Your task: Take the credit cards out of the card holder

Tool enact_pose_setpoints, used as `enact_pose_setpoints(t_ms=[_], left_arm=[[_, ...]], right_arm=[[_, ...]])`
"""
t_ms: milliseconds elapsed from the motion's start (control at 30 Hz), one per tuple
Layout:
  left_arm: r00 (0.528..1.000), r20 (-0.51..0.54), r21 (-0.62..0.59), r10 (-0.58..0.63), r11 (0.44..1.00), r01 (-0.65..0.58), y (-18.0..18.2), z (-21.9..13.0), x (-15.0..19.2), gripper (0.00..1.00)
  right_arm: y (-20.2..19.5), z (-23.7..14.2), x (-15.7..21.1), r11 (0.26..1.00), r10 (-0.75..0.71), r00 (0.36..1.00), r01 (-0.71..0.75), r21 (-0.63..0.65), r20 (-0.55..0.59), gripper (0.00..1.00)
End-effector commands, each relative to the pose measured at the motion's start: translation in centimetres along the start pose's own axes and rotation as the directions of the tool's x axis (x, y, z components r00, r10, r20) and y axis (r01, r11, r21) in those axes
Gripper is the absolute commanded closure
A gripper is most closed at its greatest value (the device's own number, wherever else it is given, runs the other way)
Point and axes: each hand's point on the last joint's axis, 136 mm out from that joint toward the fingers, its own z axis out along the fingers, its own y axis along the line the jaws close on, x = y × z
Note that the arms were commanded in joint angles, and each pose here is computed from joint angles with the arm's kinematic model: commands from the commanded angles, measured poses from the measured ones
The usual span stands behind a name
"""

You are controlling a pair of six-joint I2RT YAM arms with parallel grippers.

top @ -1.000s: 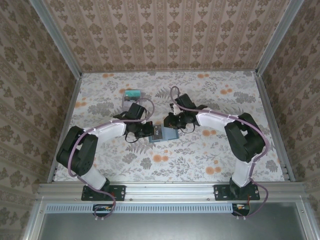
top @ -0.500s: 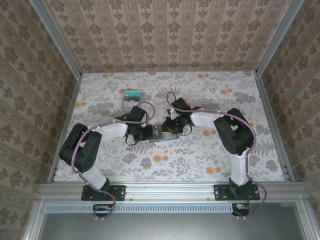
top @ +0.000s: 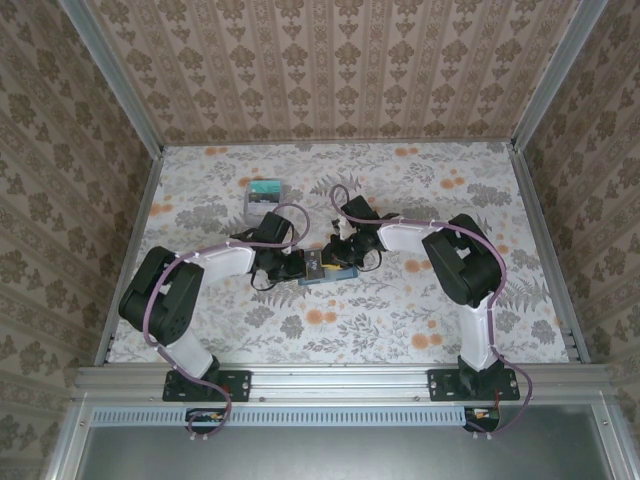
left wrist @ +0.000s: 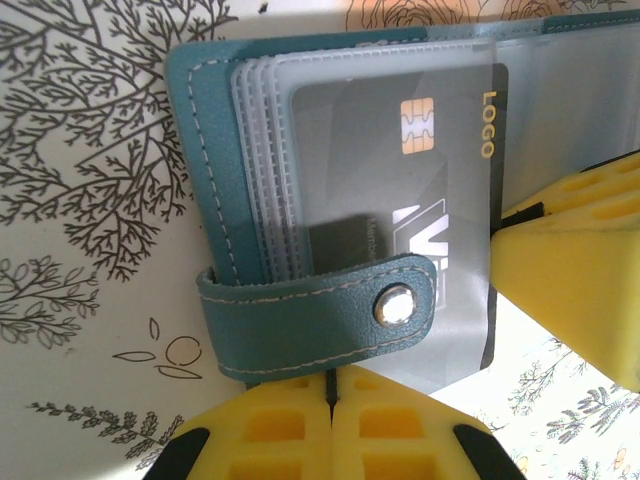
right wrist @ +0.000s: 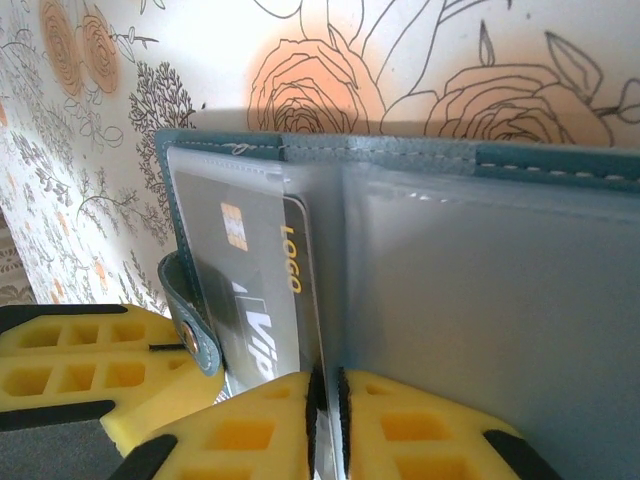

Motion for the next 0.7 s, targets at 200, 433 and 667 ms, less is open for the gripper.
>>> enact_pose_setpoints(t_ms=[200, 433, 667], left_arm=[[0.999, -0.042, -0.011, -0.019, 1.0, 0.019, 0.5, 0.9, 1.0, 0.99], [0.999, -0.04, -0.015, -0.018, 1.0, 0.017, 0.4, 0.7, 0.9, 0.99], [0.999, -0.027, -0.021, -0.03, 0.999, 0.029, 0.9, 0.1, 0.9, 0.98]], right_arm=[[1.5, 1.0, 0.9, 0.999, -0.007, 0.999, 0.004, -0.054, -0.051, 0.84], [1.6, 0.1, 0.8, 0.999, -0.015, 1.0, 0.013, -0.046, -0.027, 1.0], [-0.2, -2.6, -0.4, 1.0, 0.018, 0.999, -0.016, -0.023, 0.048, 1.0]])
